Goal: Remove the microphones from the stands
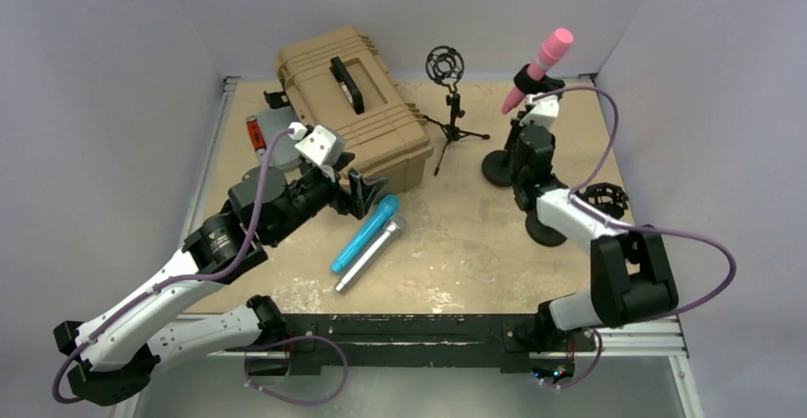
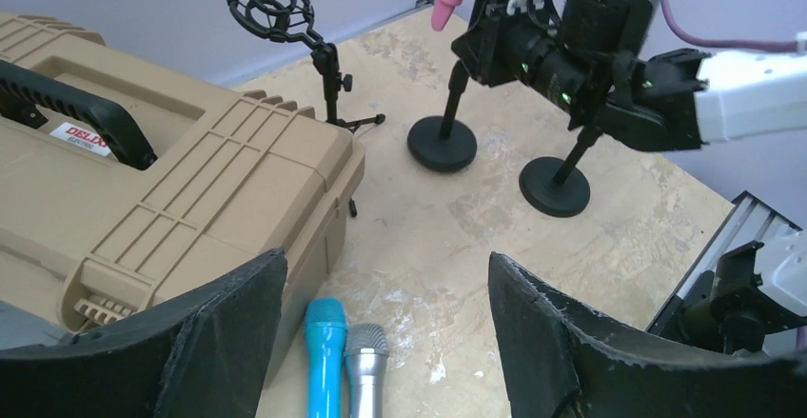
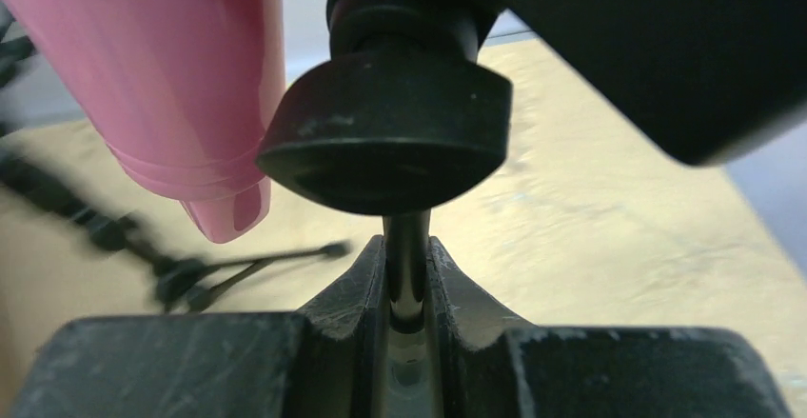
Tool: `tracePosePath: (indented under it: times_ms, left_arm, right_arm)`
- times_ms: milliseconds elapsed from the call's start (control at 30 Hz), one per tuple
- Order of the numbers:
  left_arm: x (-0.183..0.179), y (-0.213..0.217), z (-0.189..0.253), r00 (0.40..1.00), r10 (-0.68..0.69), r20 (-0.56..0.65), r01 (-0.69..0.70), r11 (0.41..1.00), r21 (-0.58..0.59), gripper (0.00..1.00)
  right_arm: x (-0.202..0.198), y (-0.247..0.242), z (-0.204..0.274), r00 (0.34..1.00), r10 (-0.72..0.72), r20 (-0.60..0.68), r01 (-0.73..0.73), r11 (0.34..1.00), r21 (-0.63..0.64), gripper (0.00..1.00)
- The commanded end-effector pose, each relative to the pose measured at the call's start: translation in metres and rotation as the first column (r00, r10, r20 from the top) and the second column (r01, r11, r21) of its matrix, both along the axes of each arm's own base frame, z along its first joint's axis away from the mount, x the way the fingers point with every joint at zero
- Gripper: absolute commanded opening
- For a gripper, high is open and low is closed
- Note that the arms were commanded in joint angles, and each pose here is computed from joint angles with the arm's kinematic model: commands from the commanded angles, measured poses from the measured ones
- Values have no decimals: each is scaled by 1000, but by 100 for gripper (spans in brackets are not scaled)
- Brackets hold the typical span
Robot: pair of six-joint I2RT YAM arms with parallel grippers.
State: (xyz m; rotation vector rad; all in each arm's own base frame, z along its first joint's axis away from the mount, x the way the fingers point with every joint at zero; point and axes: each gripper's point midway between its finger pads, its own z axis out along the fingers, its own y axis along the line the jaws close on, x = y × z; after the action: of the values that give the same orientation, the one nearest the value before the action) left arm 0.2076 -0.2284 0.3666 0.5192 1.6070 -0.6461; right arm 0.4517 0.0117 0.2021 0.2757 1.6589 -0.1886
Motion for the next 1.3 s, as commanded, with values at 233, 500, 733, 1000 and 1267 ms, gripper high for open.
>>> tracePosePath:
  times_ms: [233, 500, 733, 1000, 1267]
  left_arm:
    - [10, 0, 3, 999, 40, 24, -40, 999, -6, 76]
    - [15, -7, -8, 999, 42, 21, -42, 999, -10, 76]
    - [21, -17, -23, 999, 34, 6, -34, 999, -18, 77]
    - [20, -39, -12, 1000, -19, -25, 16, 992, -125, 83]
    - [27, -72, 16, 994, -109, -25, 105, 988, -110, 93]
  right_arm:
    - [-79, 118, 31, 953, 263, 153, -284, 949, 137, 1]
    - [-128, 165, 0, 943, 312, 113, -329, 923, 200, 5]
    - [-134, 172, -10, 939, 334, 76, -343, 922, 182, 13]
    - [-134, 186, -2, 914, 404, 29, -404, 903, 147, 38]
    - [-158, 181, 30, 871, 474, 125, -491, 844, 215, 77]
